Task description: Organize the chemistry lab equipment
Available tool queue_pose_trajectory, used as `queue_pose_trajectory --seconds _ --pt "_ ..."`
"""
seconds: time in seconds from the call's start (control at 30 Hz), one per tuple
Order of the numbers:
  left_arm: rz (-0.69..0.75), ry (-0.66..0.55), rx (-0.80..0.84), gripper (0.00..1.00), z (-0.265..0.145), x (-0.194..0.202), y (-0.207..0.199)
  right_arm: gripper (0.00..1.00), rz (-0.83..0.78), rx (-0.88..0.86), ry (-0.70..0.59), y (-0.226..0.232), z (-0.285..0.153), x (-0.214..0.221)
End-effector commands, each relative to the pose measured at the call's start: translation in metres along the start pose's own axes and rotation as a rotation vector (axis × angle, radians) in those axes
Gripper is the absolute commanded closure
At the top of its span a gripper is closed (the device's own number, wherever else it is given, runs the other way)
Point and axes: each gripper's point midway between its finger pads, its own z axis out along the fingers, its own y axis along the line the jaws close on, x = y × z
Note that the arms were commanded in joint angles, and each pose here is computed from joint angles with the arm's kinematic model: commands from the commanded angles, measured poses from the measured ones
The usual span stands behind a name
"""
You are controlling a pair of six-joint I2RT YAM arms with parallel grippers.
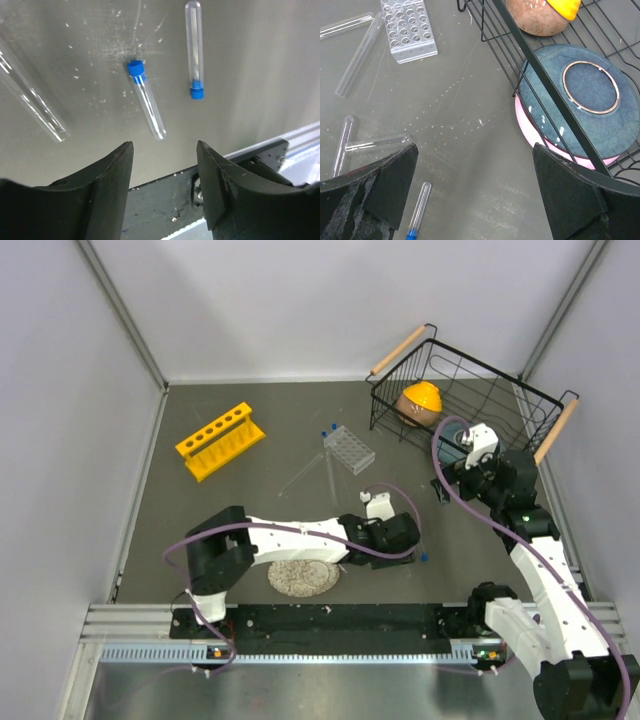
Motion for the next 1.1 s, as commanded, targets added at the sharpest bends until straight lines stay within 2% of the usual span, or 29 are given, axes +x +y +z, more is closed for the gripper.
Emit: queue_pose_trajectory --seconds 0.0,0.27,0.33,0.7,0.9,1.03,1.07 --pt "-0.008 -0.047 -0.112 0.42 0.002 -0.006 0.007 0.01 -0.005 0.049 -0.087 -0.01 -0.006 -0.027" --pt "0.077 -0.056 -0.195 0.48 0.014 -0.004 0.006 0.01 -0.009 0.057 -0.096 -0.011 -0.008 -0.028" --pt "0.086 -0.051 -0.216 0.53 0.018 -0.003 0.006 0.01 -0.008 0.058 -0.099 -0.011 -0.008 -0.028" --pt "0.184 -0.053 -0.305 0.54 0.032 0.001 0.012 0.02 -0.01 0.063 -0.105 -0.011 -0.009 -0.03" --pt "0.236 -0.036 -0.353 0.58 0.041 0.003 0.021 0.01 -0.01 0.062 -0.104 -0.011 -0.009 -0.03" --pt "0.261 -0.037 -0.371 0.64 0.042 0.003 0.026 0.02 -0.008 0.06 -0.101 -0.011 -0.009 -0.029" --pt "0.271 -0.034 -0.374 0.69 0.042 0.004 0.027 0.01 -0.01 0.057 -0.106 -0.01 -0.009 -0.03"
